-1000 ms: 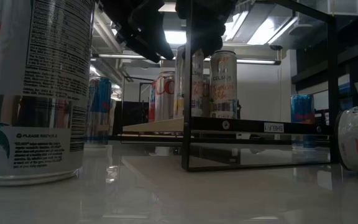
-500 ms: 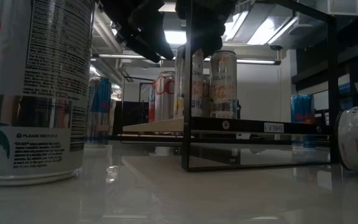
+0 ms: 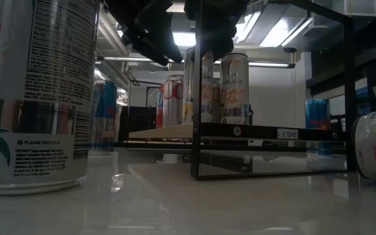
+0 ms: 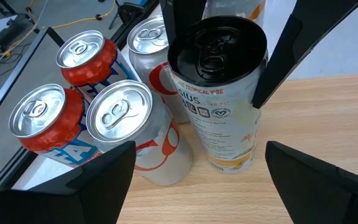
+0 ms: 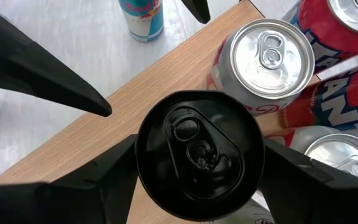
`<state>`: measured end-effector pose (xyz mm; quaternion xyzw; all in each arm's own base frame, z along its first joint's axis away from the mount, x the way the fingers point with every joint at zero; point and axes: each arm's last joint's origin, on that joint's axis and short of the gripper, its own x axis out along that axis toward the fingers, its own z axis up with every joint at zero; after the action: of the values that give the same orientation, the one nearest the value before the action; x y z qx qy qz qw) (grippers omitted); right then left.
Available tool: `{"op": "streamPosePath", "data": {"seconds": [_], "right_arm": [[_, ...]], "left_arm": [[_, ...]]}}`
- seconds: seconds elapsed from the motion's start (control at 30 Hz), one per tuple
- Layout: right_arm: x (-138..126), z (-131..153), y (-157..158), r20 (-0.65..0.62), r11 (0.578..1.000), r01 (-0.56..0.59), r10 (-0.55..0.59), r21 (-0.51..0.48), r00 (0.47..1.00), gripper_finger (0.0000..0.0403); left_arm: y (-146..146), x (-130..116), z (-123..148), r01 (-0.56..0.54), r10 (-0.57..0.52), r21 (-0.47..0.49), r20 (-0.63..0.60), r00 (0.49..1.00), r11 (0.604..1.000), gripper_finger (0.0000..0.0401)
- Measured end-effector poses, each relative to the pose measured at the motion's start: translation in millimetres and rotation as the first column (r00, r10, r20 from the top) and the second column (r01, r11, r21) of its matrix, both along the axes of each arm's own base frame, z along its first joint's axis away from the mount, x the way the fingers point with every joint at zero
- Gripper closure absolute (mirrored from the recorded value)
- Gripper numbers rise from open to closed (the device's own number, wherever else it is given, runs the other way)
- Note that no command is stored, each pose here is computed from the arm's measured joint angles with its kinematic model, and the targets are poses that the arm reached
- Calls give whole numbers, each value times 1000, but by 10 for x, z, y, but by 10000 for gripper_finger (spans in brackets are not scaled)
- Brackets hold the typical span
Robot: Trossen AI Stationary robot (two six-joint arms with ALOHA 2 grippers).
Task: Place canned beverage on shelf
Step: Align the yellow soda can with the other yellow soda can, then adjust the yellow can on the shelf
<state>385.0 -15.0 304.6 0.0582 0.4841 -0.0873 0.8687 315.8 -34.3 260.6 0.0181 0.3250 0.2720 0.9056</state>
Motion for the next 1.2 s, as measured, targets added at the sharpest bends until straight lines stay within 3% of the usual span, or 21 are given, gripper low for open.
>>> {"op": "streamPosePath", "data": {"seconds": [0.67,1.03,1.2], "right_arm": [[0,0,0,0,1000,0,0,0,1000,121],[2,0,2,3,1000,-1,1,2,1000,37],[3,1,2,4,1000,-1,1,2,1000,21]], "left_arm": [[-1,0,0,0,0,0,0,1000,1000,49],[0,0,0,0,0,0,0,1000,1000,49],[0,0,0,0,0,0,0,1000,1000,49]]}}
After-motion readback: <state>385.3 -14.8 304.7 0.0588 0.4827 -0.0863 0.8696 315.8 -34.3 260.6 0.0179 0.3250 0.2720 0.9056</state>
